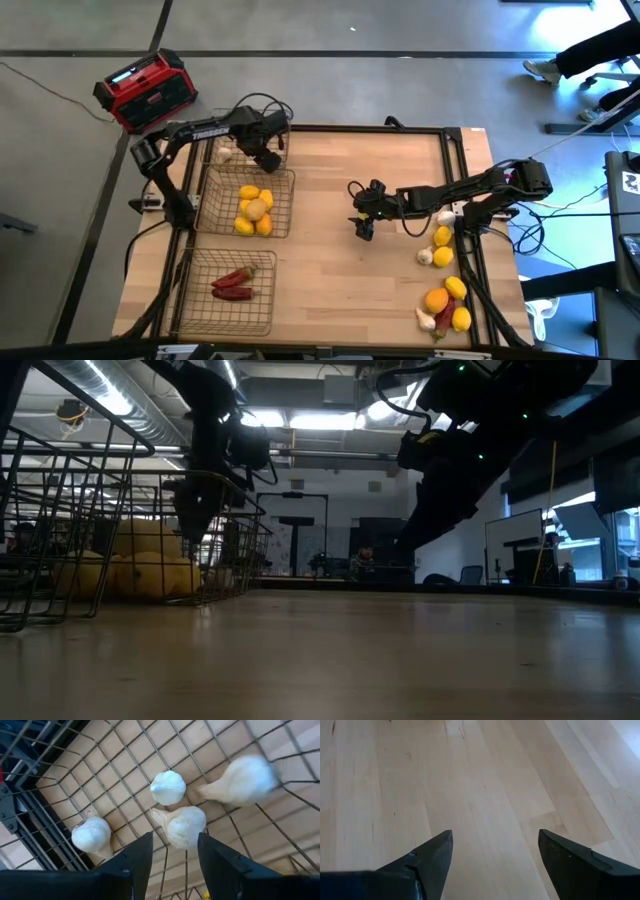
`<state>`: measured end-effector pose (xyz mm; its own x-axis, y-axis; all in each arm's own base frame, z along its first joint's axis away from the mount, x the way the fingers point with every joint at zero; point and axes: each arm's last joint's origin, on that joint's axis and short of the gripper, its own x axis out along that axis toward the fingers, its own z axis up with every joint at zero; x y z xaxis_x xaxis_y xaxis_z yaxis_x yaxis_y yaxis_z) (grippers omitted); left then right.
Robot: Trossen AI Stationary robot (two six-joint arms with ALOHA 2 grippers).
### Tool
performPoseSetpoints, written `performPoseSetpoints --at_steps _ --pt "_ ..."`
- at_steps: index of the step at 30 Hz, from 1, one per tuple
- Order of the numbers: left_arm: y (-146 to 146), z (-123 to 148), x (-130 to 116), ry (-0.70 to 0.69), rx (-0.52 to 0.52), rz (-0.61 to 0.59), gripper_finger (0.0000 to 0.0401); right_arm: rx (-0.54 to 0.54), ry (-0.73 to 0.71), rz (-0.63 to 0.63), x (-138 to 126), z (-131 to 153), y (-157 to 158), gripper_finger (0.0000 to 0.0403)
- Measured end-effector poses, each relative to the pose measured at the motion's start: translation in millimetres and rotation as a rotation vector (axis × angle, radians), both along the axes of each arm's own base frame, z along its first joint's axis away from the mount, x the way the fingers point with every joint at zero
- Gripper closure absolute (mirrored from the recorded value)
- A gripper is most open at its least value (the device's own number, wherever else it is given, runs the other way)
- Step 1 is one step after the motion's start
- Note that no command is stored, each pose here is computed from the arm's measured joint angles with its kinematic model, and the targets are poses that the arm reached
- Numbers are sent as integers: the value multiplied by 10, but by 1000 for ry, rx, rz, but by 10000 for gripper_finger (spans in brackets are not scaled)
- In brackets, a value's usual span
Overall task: Sort produce into baskets
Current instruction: Put the garlic in the top wire basket
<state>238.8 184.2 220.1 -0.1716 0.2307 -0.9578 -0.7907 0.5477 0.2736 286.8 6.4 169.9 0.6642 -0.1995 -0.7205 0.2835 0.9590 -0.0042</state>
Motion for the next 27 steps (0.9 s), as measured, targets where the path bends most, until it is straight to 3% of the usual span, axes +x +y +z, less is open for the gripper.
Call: performPoseSetpoints --at_steps 6,12,18,27 --pt "-188 312 -68 -87 59 -16 249 -2 0 2 1 1 -1 113" --pt "-538 700 -104 -268 153 -55 249 2 0 6 1 0 1 113" --pt "-1008 959 -48 -435 213 -185 248 10 0 13 1 0 4 113" --pt "-1776 875 197 -635 357 -404 248 2 -21 22 19 17 5 113"
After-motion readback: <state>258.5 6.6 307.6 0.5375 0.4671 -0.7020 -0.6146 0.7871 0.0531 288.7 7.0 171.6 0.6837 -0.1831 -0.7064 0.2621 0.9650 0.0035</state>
